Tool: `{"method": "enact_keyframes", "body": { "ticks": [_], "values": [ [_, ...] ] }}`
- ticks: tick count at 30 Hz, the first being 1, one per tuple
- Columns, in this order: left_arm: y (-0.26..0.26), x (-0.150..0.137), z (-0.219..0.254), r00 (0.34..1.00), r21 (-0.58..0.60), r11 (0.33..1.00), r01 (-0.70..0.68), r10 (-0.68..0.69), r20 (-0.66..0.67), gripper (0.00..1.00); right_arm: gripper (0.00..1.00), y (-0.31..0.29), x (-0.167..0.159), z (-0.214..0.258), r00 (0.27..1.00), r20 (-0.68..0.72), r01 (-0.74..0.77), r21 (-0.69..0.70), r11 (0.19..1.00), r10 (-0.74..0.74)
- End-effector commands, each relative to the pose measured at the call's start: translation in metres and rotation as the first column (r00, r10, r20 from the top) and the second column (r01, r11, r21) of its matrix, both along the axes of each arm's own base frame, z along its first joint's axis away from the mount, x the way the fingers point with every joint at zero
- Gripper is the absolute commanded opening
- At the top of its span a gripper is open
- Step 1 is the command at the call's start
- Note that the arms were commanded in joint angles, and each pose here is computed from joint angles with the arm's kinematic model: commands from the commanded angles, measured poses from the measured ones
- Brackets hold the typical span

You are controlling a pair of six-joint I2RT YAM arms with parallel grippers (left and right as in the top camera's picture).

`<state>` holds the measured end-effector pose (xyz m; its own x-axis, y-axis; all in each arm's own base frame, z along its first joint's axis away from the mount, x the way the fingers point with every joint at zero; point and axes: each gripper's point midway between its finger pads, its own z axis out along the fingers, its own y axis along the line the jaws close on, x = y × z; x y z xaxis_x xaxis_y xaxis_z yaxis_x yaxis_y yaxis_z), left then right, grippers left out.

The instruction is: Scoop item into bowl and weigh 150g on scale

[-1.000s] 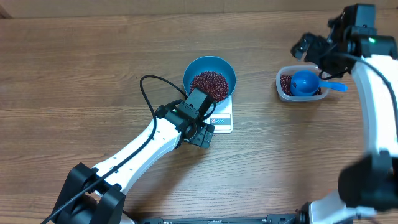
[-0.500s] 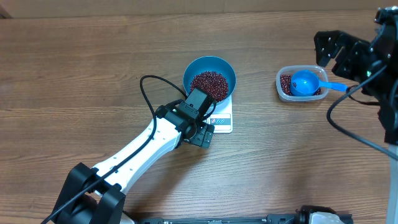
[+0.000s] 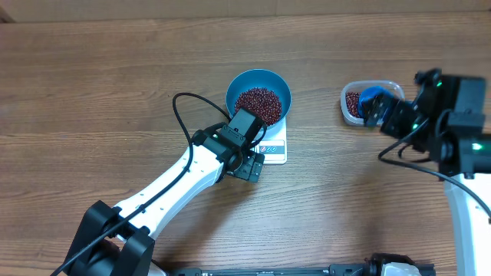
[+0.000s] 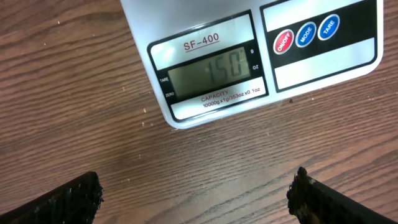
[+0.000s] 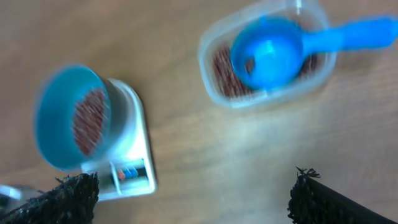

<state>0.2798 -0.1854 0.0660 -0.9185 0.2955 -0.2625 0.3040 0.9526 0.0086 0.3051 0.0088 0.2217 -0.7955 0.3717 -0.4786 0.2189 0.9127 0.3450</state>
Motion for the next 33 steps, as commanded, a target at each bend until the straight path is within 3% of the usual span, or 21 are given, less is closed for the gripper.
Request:
{"method": "enact_keyframes", "body": {
  "ticks": [1,5,9,17,24,33],
  "values": [
    [0.007,0.001,-0.003,1.000,0.020,1.000,0.004,-0.004,0.000,1.00,1.00,0.001,-0.017,-0.030,0.998,-0.068,0.005,0.005,1.000,-0.004],
    [0.007,0.001,-0.003,1.000,0.020,1.000,0.004,-0.004,0.000,1.00,1.00,0.003,-0.046,-0.085,0.977,-0.214,0.006,0.017,1.000,-0.002],
    [0.007,0.001,-0.003,1.000,0.020,1.000,0.004,-0.004,0.000,1.00,1.00,-0.015,-0.066,-0.128,0.960,-0.273,0.043,-0.092,0.995,-0.066],
    [0.007,0.001,-0.003,1.000,0.020,1.000,0.004,-0.004,0.000,1.00,1.00,-0.021,-0.042,-0.165,0.996,0.031,0.083,-0.119,0.989,-0.080],
    [0.007,0.001,-0.003,1.000,0.020,1.000,0.004,-0.004,0.000,1.00,1.00,-0.019,-0.055,-0.191,0.986,0.148,0.097,-0.120,0.988,-0.079],
    [0.007,0.001,-0.003,1.000,0.020,1.000,0.004,-0.004,0.000,1.00,1.00,-0.021,-0.036,-0.160,0.901,0.428,0.132,-0.115,0.985,-0.071]
  ]
}}
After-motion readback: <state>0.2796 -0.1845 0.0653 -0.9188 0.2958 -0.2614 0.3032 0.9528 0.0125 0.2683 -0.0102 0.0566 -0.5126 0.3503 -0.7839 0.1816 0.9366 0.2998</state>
